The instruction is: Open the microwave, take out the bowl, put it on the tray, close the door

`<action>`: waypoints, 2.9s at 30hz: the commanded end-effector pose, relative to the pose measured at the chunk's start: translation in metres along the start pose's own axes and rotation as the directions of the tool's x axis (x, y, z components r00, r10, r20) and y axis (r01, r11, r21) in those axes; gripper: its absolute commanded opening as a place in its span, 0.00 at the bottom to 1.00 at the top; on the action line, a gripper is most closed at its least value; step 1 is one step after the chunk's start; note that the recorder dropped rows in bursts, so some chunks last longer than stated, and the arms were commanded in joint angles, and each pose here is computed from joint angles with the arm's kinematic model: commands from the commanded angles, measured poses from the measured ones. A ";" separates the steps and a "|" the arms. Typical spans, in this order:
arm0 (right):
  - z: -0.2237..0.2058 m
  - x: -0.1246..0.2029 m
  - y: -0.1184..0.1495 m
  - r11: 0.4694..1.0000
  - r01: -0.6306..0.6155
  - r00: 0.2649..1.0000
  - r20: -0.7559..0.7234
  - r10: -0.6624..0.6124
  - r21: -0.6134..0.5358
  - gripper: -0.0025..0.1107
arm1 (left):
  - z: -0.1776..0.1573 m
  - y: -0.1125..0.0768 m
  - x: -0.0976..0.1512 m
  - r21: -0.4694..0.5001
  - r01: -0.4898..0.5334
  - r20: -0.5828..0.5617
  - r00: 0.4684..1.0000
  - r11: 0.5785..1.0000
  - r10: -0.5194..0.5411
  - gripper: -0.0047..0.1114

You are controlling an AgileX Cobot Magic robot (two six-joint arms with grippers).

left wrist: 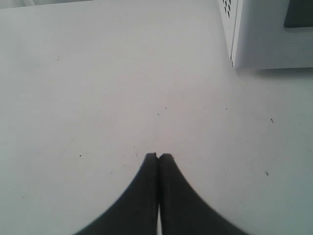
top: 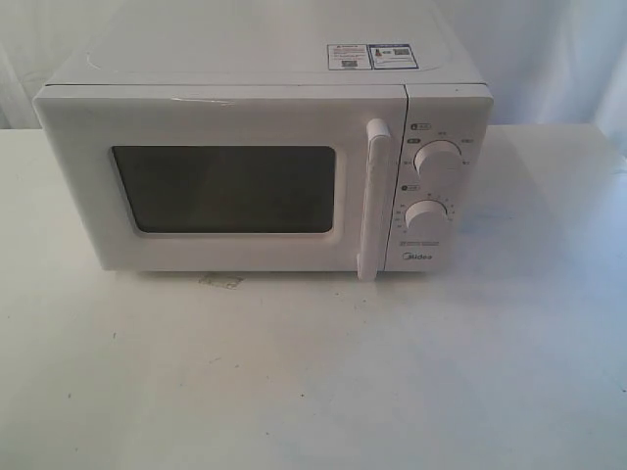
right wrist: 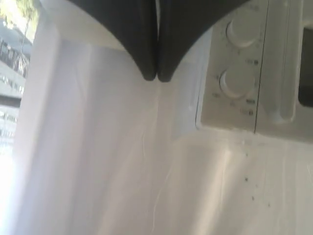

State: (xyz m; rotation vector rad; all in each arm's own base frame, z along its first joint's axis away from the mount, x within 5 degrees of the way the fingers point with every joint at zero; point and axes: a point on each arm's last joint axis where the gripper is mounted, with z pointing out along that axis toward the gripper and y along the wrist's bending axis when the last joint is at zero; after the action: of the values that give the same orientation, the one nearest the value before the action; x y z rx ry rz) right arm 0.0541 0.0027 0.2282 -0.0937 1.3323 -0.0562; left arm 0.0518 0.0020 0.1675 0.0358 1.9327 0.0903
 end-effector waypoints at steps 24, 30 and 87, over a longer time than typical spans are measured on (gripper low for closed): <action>0.065 -0.103 -0.014 0.998 -0.056 0.967 -0.247 0.060 0.020 0.02 | 0.000 0.000 0.001 0.003 0.011 -0.001 1.000 1.000 -0.011 0.04; 0.066 -0.105 -0.014 0.996 -0.084 0.969 -0.230 0.087 0.022 0.02 | 0.000 0.000 0.001 0.003 0.011 -0.001 1.000 1.000 -0.011 0.04; 0.247 0.014 0.035 0.553 -0.355 0.869 -0.485 -0.103 -0.754 0.02 | 0.000 0.000 0.001 0.003 0.009 -0.001 1.000 1.000 -0.009 0.04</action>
State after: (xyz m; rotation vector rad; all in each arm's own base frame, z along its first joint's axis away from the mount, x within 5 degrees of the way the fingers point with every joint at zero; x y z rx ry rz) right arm 0.2933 0.0475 0.2640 -0.9008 1.7937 0.7740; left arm 0.0518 0.0020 0.1675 0.0358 1.9327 0.0903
